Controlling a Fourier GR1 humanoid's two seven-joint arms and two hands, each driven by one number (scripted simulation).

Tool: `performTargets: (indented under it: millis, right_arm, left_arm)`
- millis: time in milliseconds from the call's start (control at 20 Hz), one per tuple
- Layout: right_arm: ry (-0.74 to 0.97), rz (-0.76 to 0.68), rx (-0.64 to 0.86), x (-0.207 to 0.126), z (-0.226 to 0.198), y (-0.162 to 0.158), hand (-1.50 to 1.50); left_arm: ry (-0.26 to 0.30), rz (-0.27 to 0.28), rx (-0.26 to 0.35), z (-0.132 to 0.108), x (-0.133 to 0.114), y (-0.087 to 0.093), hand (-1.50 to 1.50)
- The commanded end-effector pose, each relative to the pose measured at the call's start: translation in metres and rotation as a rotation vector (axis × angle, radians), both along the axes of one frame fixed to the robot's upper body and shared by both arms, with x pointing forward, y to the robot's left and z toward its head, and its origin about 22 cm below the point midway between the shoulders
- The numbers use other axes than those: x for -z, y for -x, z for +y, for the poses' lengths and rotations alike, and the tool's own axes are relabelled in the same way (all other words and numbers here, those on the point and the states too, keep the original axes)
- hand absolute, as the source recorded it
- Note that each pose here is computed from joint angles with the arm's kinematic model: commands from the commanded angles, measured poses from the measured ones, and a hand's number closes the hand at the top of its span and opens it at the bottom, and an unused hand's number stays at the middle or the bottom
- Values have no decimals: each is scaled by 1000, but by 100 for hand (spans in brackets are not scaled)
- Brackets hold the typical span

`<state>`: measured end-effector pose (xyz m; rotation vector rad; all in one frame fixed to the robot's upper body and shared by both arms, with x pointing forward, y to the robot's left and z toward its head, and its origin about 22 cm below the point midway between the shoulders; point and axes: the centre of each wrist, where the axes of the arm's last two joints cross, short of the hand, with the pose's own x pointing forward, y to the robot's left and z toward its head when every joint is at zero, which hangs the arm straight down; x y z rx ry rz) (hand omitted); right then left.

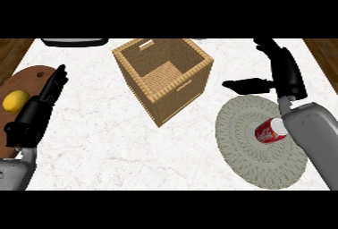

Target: Pick the can from the placemat and place it in the basket

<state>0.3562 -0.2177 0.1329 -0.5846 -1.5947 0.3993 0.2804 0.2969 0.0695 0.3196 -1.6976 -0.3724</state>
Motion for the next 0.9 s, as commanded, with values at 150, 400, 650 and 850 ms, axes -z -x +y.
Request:
performTargets:
  millis: [150, 400, 650, 850]
  right_arm:
    - [539, 381, -71, -59, -16, -5, -150]
    - [628, 616, -246, -107, -16, -2, -150]
    - [641, 749, -264, -144, -44, -5, -150]
    - [646, 803, -258, -132, -43, 0, -150]
  left_arm:
    - [-1, 4, 11, 2, 2, 0, 0]
    - [19, -9, -4, -6, -3, -7, 0]
    - [11, -16, 24, 1, 3, 3, 0]
    - [9, -19, 16, -7, 13, 4, 0]
